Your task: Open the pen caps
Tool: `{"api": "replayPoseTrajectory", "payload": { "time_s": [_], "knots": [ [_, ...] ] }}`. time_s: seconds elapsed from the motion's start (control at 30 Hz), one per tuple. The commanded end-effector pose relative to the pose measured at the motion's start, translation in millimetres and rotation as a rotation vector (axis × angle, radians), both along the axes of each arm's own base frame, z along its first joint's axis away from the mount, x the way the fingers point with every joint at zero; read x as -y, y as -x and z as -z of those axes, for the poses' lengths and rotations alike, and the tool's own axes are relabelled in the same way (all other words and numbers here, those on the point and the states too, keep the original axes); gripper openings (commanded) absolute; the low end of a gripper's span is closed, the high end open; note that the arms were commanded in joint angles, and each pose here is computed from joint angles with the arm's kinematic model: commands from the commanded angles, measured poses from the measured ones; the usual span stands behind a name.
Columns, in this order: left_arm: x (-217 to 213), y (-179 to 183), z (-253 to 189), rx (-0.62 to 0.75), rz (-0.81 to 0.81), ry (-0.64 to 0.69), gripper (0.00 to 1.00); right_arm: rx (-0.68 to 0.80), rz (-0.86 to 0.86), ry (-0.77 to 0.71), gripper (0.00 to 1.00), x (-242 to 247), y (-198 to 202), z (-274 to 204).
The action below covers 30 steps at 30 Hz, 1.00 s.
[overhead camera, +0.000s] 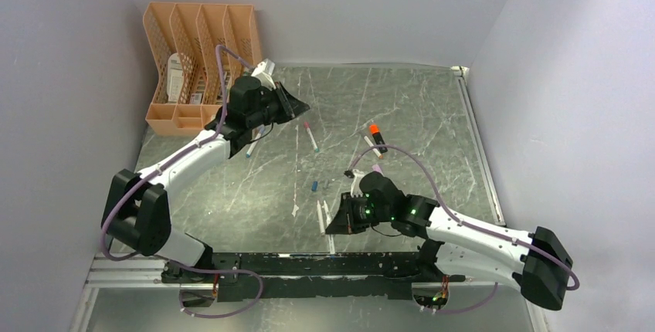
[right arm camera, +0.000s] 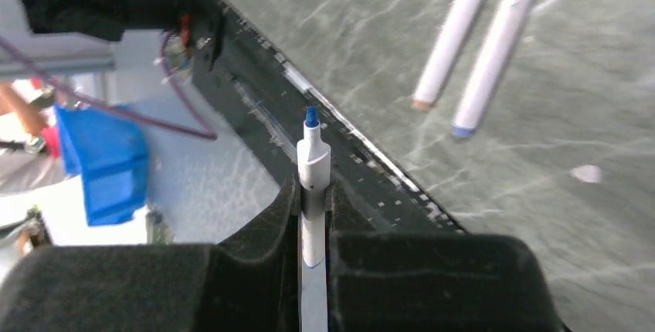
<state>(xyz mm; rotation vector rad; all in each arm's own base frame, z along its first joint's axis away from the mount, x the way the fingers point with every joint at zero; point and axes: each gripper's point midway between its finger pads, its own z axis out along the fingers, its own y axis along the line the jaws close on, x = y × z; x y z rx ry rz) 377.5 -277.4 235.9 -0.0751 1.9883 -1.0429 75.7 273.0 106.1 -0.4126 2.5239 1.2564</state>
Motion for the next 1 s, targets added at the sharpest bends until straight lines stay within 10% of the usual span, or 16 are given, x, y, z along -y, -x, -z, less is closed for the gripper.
{"api": "replayPoseTrajectory", "payload": {
  "time_s": [0.0, 0.37, 0.97],
  "knots": [
    [12.1, 30.8, -5.6, -0.021, 0.128, 0.01, 0.07, 0.084, 0.125, 0.194, 0.0, 17.7, -32.0, 9.0],
    [-10.4, 122.8, 37.1, -0.151, 0.153, -0.026, 0.07, 0.179, 0.124, 0.585, 0.0, 31.9, -82.8, 53.0],
    [-15.4, 140.5, 48.6, -0.169, 0.154, -0.05, 0.07, 0.133, 0.066, 0.547, 0.09, 9.4, -92.4, 74.8]
  ]
}}
